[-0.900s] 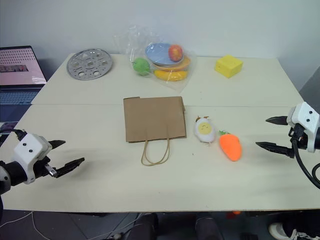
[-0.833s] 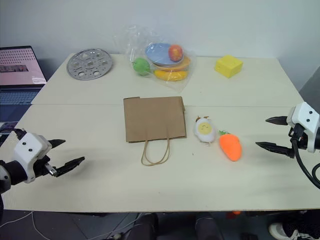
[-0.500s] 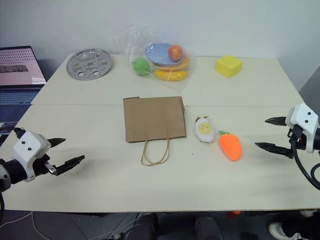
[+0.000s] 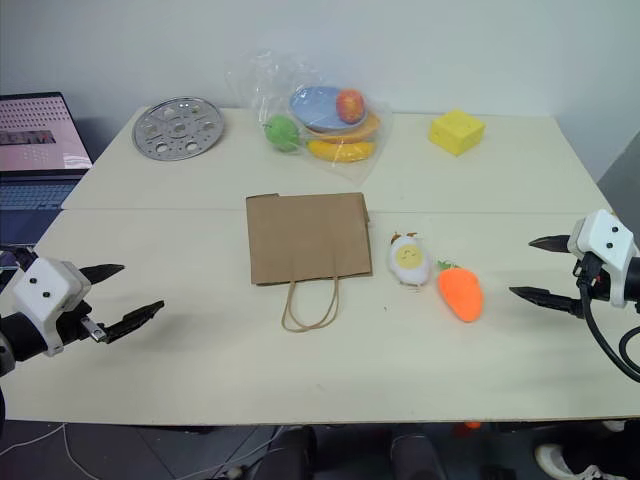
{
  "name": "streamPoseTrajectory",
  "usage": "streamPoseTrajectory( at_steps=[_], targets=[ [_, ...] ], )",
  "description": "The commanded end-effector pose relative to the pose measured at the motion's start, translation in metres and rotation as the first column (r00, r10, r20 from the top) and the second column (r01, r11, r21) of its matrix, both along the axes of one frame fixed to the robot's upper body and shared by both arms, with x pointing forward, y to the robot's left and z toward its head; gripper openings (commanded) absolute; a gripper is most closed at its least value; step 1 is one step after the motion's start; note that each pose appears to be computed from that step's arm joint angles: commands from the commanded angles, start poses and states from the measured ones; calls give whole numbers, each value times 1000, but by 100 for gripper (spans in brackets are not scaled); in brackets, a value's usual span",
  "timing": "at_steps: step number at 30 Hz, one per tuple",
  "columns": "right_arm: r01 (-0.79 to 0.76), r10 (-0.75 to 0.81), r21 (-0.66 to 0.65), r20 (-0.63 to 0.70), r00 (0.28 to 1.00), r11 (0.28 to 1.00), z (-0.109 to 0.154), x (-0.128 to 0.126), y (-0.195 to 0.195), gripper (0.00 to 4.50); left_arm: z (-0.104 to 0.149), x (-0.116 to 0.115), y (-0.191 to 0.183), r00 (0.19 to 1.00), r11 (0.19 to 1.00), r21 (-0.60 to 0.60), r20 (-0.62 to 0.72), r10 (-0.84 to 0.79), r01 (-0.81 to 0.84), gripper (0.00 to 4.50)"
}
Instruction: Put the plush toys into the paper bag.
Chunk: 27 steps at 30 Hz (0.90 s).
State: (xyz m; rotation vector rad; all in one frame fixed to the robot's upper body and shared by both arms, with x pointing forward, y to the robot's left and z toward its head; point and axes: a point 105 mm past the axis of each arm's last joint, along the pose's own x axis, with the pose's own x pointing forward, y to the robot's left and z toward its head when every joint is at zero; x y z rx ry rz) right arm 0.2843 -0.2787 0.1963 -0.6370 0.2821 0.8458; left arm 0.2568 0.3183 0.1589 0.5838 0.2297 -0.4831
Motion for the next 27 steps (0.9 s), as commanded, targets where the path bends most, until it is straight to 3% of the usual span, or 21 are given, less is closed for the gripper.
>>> streamPoseTrajectory(
  at_steps=[1, 8, 18, 21, 27],
  targets=[
    [-18, 18, 0, 38, 999, 1000, 10, -1, 4, 450, 14, -4, -1, 999, 1000, 4, 36, -26, 26, 447],
    [-35, 32, 47, 51, 998, 998, 18, -2, 11, 450, 12, -10, -12, 995, 995, 34, 4, -97, 97, 447],
    [-292, 291, 58, 16, 956, 955, 23, -25, 80, 450, 0, -18, -70, 935, 928, 127, -1, -354, 351, 447],
    [-405, 407, 108, 2, 913, 908, 20, -39, 113, 450, -22, -23, -98, 879, 866, 154, -34, -476, 475, 447],
    [-489, 499, 169, -21, 866, 856, 18, -53, 140, 450, -36, -3, -131, 832, 829, 171, 76, -549, 532, 447]
  ],
)
